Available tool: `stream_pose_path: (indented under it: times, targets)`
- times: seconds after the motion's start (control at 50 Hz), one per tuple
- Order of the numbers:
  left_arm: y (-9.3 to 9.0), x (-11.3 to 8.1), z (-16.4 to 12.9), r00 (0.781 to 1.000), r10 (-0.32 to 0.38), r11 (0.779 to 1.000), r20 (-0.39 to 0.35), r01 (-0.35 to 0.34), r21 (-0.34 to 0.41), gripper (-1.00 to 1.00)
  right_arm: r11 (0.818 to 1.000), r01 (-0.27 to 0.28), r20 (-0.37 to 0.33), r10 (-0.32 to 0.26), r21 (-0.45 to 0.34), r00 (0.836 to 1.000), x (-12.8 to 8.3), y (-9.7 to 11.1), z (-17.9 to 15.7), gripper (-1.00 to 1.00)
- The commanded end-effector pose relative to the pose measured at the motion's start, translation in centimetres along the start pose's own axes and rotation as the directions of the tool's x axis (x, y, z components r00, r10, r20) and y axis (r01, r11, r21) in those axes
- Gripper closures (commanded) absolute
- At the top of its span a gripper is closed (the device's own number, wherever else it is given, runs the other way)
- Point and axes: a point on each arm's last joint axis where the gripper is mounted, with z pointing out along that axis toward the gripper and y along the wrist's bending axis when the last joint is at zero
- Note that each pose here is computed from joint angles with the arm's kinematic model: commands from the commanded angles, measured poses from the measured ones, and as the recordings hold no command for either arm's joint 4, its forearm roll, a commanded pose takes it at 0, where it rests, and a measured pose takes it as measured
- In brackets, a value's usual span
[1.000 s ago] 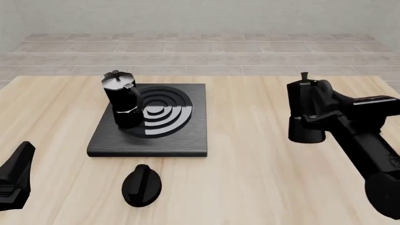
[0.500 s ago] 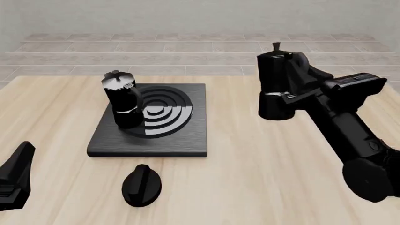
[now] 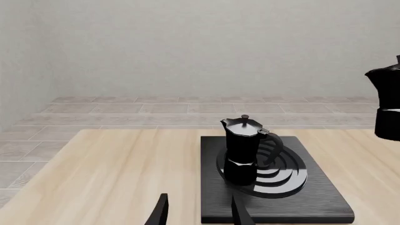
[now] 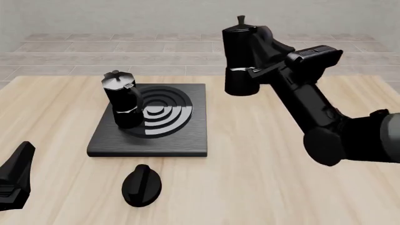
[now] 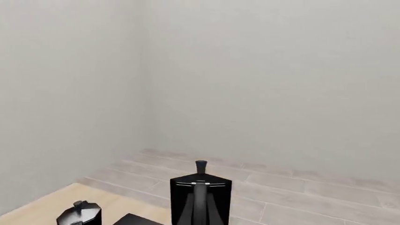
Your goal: Put both moka pots on the stove.
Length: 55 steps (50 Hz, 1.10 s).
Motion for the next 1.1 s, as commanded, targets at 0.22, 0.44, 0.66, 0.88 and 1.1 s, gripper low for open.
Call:
stream_pose_path:
  times: [0.22,0.44,0.66,0.88,1.1]
  targets:
    - [0.0,0.0,0.0,1.0,0.0,1.0,0.0,0.0,0.0,-1.0,0.999,-0.041,0.131,0.045,-0.032,0.99,0.5,0.8,7.4,1.0]
    - [0.0,0.0,0.0,1.0,0.0,1.0,0.0,0.0,0.0,-1.0,0.996,-0.077,0.134,0.082,-0.044,0.988,2.2,1.1,9.4,1.0]
    - [0.0,0.0,0.0,1.0,0.0,1.0,0.0,0.0,0.0,-1.0,0.987,-0.147,0.069,0.151,-0.067,0.986,5.0,2.1,9.6,1.0]
    - [0.0,0.0,0.0,1.0,0.0,1.0,0.0,0.0,0.0,-1.0,0.976,-0.18,0.028,0.185,-0.119,0.982,6.1,4.6,9.2,1.0]
    - [0.0,0.0,0.0,1.0,0.0,1.0,0.0,0.0,0.0,-1.0,0.972,-0.191,0.0,0.193,-0.139,0.981,8.7,5.9,10.2,1.0]
